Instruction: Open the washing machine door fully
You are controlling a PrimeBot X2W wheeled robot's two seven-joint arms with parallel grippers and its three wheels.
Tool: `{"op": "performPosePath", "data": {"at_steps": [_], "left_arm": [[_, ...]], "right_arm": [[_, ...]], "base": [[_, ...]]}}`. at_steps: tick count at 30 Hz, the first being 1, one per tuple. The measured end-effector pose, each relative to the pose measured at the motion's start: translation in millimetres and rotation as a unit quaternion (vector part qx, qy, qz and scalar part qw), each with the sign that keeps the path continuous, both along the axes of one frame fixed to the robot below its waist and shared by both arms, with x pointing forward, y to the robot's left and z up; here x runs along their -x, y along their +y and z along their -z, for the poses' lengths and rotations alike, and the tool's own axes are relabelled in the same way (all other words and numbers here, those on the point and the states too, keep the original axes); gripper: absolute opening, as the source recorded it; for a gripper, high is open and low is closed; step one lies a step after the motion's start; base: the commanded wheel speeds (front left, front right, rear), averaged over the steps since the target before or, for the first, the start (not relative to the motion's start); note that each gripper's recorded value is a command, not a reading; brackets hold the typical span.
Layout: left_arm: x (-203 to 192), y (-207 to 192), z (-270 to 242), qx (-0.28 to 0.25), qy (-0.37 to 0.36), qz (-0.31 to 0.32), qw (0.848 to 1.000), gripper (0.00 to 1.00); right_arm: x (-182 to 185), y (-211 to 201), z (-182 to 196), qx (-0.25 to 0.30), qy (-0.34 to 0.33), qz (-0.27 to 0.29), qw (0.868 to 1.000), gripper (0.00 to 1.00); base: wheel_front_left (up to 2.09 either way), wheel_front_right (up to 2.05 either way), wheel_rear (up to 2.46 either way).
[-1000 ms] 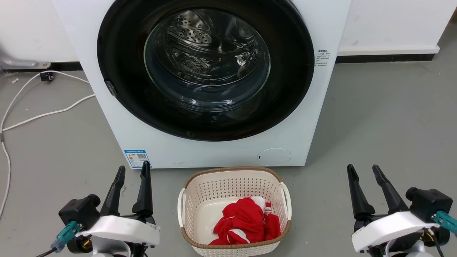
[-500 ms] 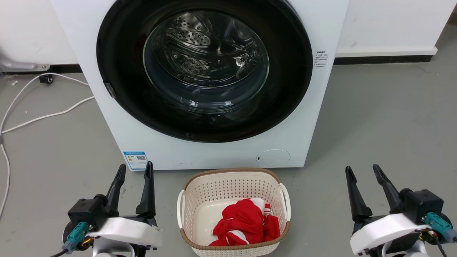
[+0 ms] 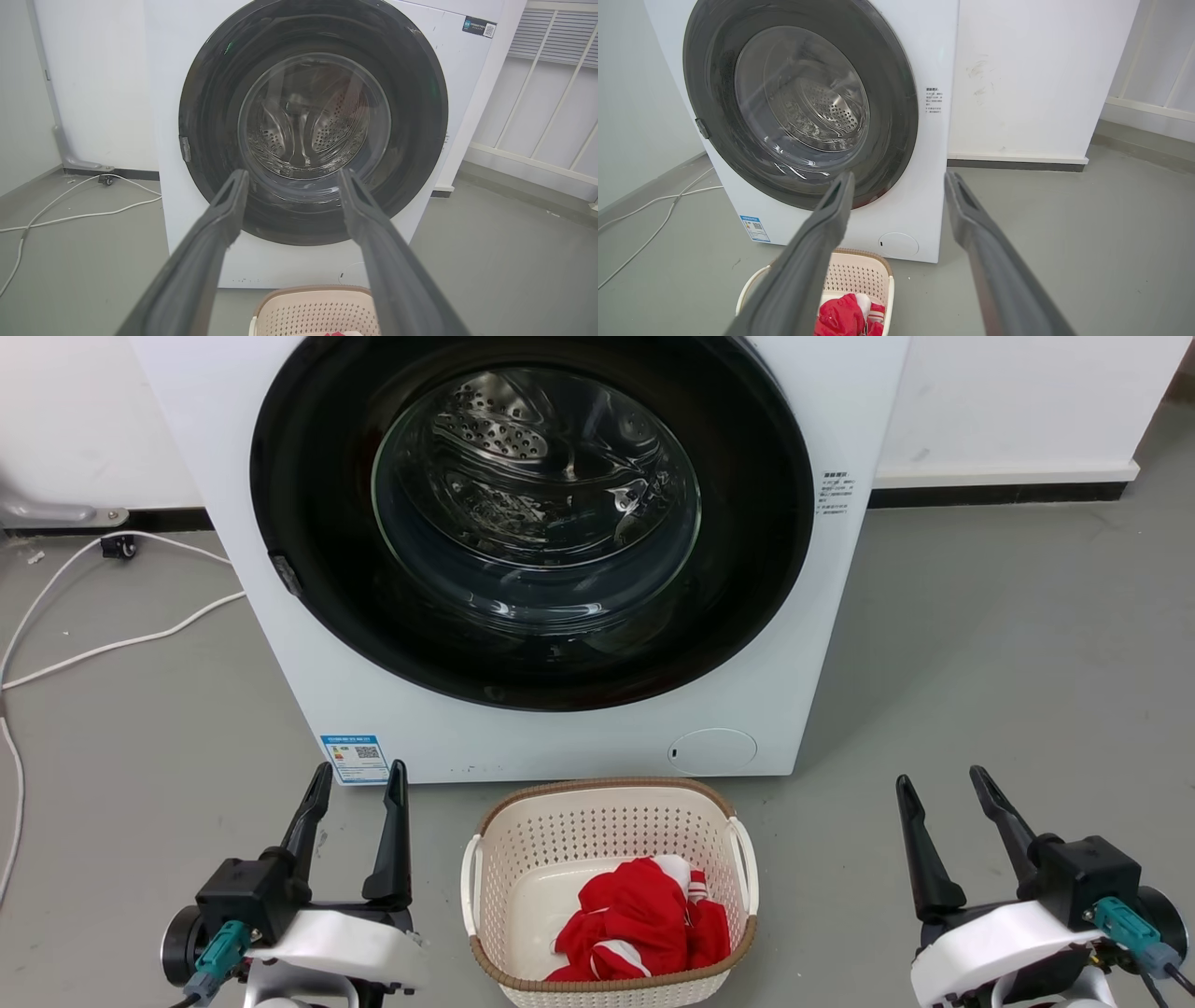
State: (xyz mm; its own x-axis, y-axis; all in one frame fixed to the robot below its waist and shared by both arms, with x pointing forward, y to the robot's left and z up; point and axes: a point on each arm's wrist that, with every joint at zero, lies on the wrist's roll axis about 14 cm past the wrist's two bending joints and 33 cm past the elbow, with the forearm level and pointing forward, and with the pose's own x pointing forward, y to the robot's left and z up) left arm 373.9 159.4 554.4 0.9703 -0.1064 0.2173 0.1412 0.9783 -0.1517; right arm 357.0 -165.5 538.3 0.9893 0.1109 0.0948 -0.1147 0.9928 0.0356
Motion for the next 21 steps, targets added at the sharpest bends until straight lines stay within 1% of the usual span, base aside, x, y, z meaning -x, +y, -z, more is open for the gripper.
{"op": "performPosePath", "data": {"at_steps": [15,21], "left_arm": [[1.1,-3.7,-1.3,-0.047,-0.012,0.002,0.999,1.0],[0.4,-2.4,0.8,-0.048,-0.009,0.0,0.999,1.0]], "right_arm": [[1.5,1.6,-1.1,0.034,-0.008,-0.001,0.999,1.0],[0.8,1.1,2.3,0.031,-0.003,-0.001,1.0,1.0]], "base": [[0.0,0.0,0.0],[0.0,0.0,0.0]]}}
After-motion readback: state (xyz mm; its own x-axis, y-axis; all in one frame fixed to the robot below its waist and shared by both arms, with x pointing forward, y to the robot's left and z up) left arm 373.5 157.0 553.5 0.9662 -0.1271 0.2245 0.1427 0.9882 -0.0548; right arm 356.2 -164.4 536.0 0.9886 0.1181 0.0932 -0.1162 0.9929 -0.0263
